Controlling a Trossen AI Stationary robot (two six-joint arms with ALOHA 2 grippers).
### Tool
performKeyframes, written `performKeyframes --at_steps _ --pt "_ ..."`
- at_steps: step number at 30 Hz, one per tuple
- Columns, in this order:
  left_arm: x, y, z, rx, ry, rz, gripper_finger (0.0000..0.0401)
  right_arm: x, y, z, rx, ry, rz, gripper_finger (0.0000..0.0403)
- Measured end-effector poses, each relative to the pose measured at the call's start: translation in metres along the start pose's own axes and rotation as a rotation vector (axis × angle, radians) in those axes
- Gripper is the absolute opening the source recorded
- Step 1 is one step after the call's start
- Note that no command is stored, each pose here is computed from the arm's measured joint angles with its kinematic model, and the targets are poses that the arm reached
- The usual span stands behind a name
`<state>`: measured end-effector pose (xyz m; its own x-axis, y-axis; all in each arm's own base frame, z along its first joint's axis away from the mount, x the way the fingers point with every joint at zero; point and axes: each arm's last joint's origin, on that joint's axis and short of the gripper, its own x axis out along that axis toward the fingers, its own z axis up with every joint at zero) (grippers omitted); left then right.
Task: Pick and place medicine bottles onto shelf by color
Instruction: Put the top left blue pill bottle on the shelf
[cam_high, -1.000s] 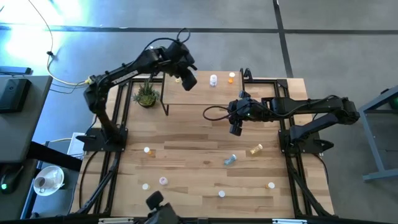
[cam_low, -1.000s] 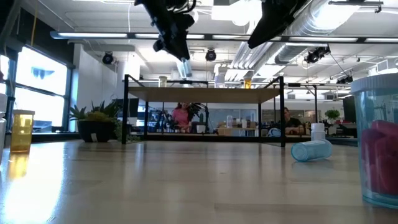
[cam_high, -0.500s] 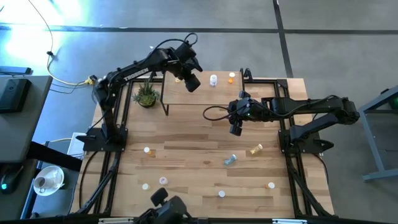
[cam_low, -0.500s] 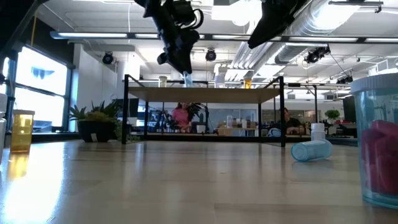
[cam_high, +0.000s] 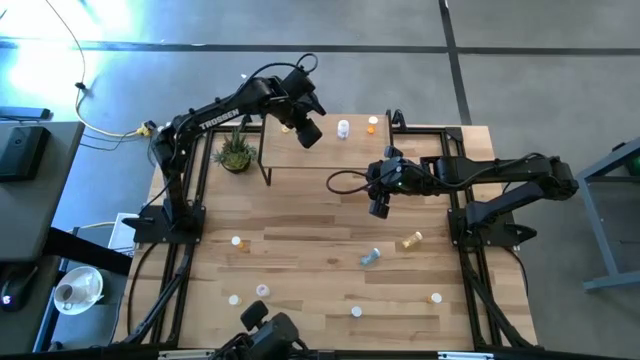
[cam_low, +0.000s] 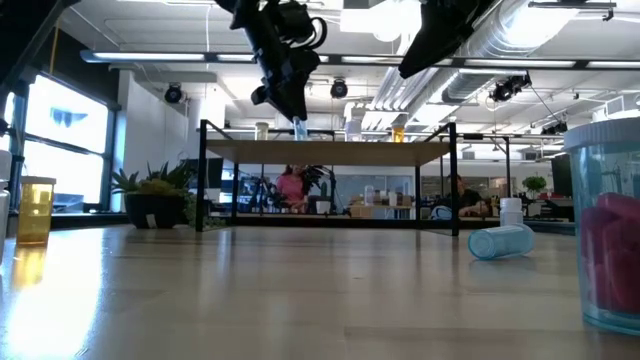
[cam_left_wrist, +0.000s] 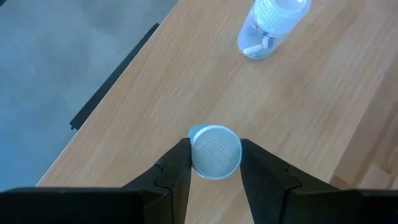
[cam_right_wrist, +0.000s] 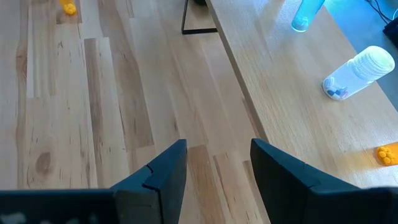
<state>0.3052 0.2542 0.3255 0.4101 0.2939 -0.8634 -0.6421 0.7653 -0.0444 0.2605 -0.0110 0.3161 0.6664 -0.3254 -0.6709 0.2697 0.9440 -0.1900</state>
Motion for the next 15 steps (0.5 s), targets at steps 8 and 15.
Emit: performKeyframes --at_steps 8,15 --pt "0.0061 0.0053 0.0004 -0.02 0.01 0.007 0.0112 0.0 0.0 -0.001 0.016 0.01 0.0 0.0169" --pt "0.0079 0.004 0.0009 -0.01 0.009 0.002 0.0113 0.0 0.0 -0.0016 0.014 0.015 -0.001 0.0169"
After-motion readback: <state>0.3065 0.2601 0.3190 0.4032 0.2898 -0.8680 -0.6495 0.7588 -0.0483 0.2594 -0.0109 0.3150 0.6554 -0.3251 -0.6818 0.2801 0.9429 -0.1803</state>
